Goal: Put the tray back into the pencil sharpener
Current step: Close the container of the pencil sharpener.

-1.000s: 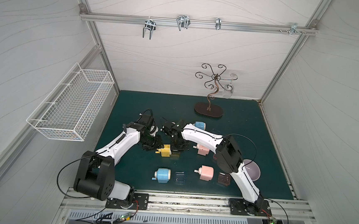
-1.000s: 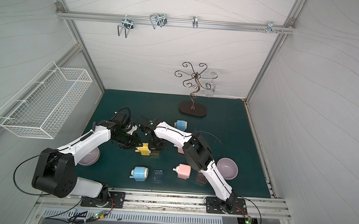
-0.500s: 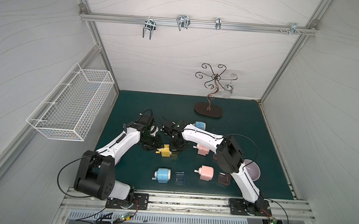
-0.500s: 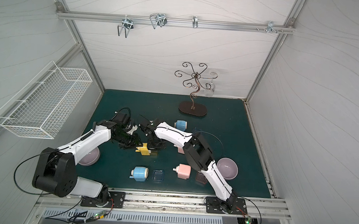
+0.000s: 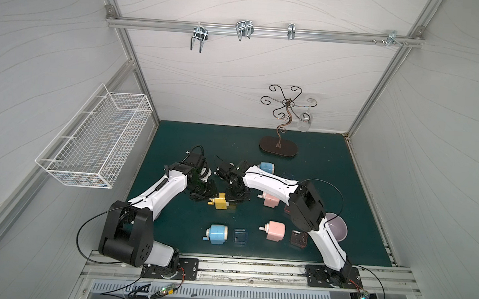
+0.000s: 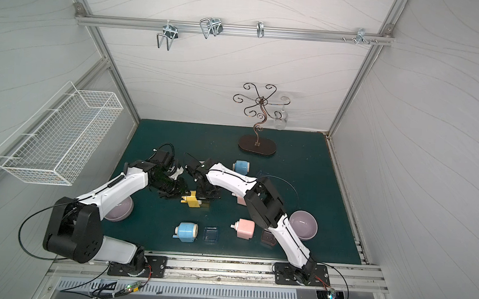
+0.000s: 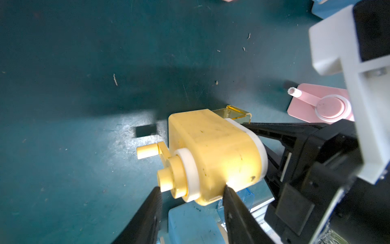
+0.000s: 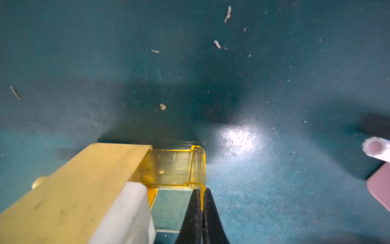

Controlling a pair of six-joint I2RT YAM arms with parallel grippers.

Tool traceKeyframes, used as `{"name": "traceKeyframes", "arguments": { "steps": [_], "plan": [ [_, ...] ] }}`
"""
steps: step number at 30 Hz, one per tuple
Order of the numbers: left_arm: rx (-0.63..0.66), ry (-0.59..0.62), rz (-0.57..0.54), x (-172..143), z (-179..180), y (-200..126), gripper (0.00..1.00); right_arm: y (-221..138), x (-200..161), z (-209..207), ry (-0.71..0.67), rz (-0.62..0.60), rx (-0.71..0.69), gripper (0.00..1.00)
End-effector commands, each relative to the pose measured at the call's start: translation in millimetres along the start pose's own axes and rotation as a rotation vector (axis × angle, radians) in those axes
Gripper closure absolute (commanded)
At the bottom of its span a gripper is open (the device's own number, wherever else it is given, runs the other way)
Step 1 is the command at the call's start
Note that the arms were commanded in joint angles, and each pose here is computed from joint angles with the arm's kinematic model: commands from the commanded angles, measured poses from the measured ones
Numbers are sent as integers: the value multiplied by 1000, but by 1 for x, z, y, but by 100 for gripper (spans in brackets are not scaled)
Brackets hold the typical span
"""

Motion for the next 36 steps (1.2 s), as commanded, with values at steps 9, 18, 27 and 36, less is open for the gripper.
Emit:
{"name": "traceKeyframes", "arguments": {
  "steps": [9, 18, 27, 36],
  "plan": [
    [49, -7, 53, -8, 12, 12, 51, -23, -1, 15, 5, -20, 83, 100],
    [48, -8, 56, -8, 12, 13, 51, -28, -1, 22, 5, -28, 107, 100],
    [48, -9, 57, -8, 12, 13, 51, -35, -1, 28, -1, -38, 132, 100],
    [49, -8, 61, -8, 12, 13, 51, -41, 0, 34, -3, -45, 167, 100]
  ]
}}
Point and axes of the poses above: each gripper's point midway between its finger pads, its own y axis out along the fingers, its own z axis along the line the jaws close on, x = y × z, the point moved 2 cm from there along -y, back along the fingers
